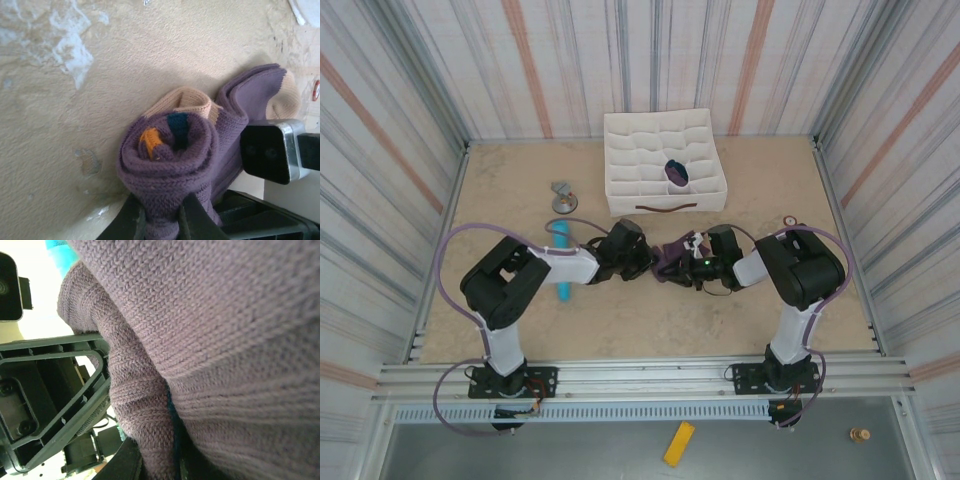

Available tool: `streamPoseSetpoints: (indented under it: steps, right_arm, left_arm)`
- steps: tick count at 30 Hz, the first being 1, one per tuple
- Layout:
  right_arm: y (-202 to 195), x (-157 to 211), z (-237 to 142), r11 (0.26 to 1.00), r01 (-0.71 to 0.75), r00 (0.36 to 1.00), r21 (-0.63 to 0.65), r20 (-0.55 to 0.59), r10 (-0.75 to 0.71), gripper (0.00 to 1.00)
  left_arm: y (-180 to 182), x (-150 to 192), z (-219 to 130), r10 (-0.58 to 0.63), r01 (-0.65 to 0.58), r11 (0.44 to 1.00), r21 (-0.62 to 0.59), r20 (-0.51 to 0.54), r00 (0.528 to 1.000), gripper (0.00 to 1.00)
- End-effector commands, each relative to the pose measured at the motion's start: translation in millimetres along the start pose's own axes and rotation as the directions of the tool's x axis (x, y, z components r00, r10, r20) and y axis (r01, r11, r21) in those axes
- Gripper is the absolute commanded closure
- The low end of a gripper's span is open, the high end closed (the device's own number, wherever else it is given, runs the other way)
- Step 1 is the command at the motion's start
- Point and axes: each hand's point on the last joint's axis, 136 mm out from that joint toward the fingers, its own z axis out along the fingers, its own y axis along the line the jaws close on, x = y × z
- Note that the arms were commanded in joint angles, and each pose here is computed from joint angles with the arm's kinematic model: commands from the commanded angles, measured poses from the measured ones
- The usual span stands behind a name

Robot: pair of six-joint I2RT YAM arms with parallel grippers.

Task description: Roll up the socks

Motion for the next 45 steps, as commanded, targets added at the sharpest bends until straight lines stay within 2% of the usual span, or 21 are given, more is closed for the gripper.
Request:
streamPoseSetpoints:
  steps: [1,2,7,14,18,22,24,27,30,37,45]
  right_arm:
    - [-72,25,-8,0.938,-0.260,0.966,0.231,0.044,0.257,0.82]
    - [-65,23,-10,0.946,-0.232,0.973,0.225,0.044,0.228,0.74]
    - [-26,15,-18,0.966,-0.024,1.000,0.257,0.022,0.019,0.57]
    - [18,11,-29,0.897,0.259,0.959,0.357,0.014,-0.283,0.31]
    - [37,19,-28,0.758,0.470,0.855,0.453,-0.022,-0.518,0.30]
    - [48,31,-22,0.551,0.638,0.683,0.538,-0.065,-0.728,0.33]
    - [54,40,-17,0.439,0.706,0.576,0.556,-0.090,-0.812,0.35]
    - [58,49,-9,0.287,0.762,0.432,0.580,-0.126,-0.893,0.36]
    - [59,57,0,0.166,0.785,0.321,0.597,-0.162,-0.933,0.38]
    - [56,59,14,0.041,0.781,0.209,0.624,-0.200,-0.957,0.39]
    - [49,49,30,-0.002,0.759,0.191,0.651,-0.225,-0.955,0.43]
  left_arm:
    - [37,13,-2,-0.026,0.021,0.986,-0.167,-0.031,0.999,0.97]
    - [38,11,-7,-0.020,0.015,0.983,-0.185,-0.025,0.999,0.99]
    - [40,1,-34,0.018,-0.022,0.959,-0.284,-0.018,1.000,1.00]
    - [44,-1,-55,-0.029,0.005,0.941,-0.338,-0.064,0.998,1.00]
    - [47,4,-62,-0.058,0.021,0.935,-0.354,-0.095,0.994,1.00]
    - [48,8,-66,-0.069,0.026,0.936,-0.352,-0.111,0.991,1.00]
    - [48,9,-67,-0.079,0.034,0.936,-0.349,-0.116,0.990,1.00]
    - [49,11,-66,-0.098,0.049,0.940,-0.338,-0.128,0.987,1.00]
    - [49,13,-65,-0.113,0.060,0.940,-0.335,-0.142,0.983,1.00]
    - [50,14,-63,-0.141,0.083,0.943,-0.323,-0.161,0.977,1.00]
    - [54,19,-58,-0.161,0.098,0.943,-0.318,-0.181,0.970,1.00]
